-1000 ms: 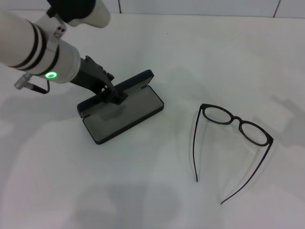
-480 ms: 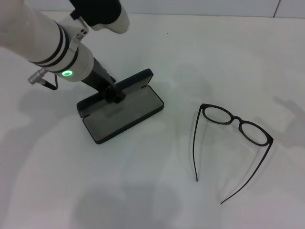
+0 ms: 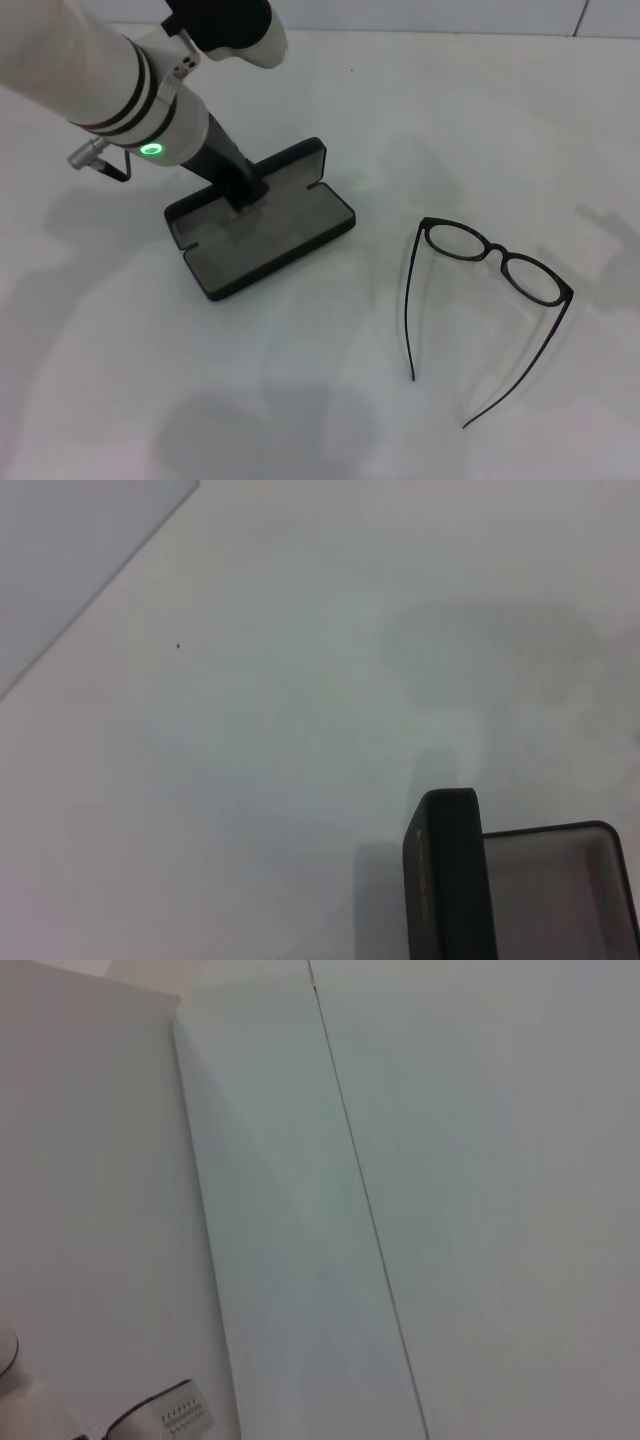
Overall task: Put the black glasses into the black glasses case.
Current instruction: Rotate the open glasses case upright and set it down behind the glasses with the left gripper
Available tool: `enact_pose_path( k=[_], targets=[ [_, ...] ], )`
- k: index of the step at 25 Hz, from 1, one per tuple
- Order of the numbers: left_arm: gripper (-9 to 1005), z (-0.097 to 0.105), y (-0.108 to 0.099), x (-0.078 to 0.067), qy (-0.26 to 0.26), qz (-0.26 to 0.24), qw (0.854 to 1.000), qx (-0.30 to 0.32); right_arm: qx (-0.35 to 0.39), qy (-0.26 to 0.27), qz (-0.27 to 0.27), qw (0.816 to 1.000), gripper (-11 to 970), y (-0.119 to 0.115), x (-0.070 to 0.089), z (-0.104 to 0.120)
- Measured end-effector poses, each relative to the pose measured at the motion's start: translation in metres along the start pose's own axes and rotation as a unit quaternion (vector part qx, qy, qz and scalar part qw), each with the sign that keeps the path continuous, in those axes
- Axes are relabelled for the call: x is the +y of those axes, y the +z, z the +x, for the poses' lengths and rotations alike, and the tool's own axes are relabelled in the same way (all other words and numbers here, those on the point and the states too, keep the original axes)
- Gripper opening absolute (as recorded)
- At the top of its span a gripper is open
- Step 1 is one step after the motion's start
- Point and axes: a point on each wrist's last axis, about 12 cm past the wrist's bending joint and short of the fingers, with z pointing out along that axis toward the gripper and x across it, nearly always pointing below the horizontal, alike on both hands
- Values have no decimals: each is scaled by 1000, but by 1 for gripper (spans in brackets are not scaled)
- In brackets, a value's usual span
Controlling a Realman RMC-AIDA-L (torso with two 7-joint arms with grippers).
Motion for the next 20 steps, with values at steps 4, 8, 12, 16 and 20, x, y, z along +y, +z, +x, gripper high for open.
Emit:
enact_pose_path(
  k=[4,8,12,16,20],
  targets=[
    [215,-6,-8,1,11,-13,1000,-18,0,-3,0,1000,845,0,0,0],
    [206,-21,-15,-5,77,-36,995,-54,5,-1,-10,1000,844,0,2,1],
    [206,-42,-5,-26,184,-53,978,-83,18,6,-37,999,843,2,7,4],
    [207,-61,10,-45,258,-56,960,-90,23,13,-60,998,842,0,13,5],
    [209,-70,23,-54,294,-57,950,-87,24,26,-71,997,841,-3,19,8]
  ],
)
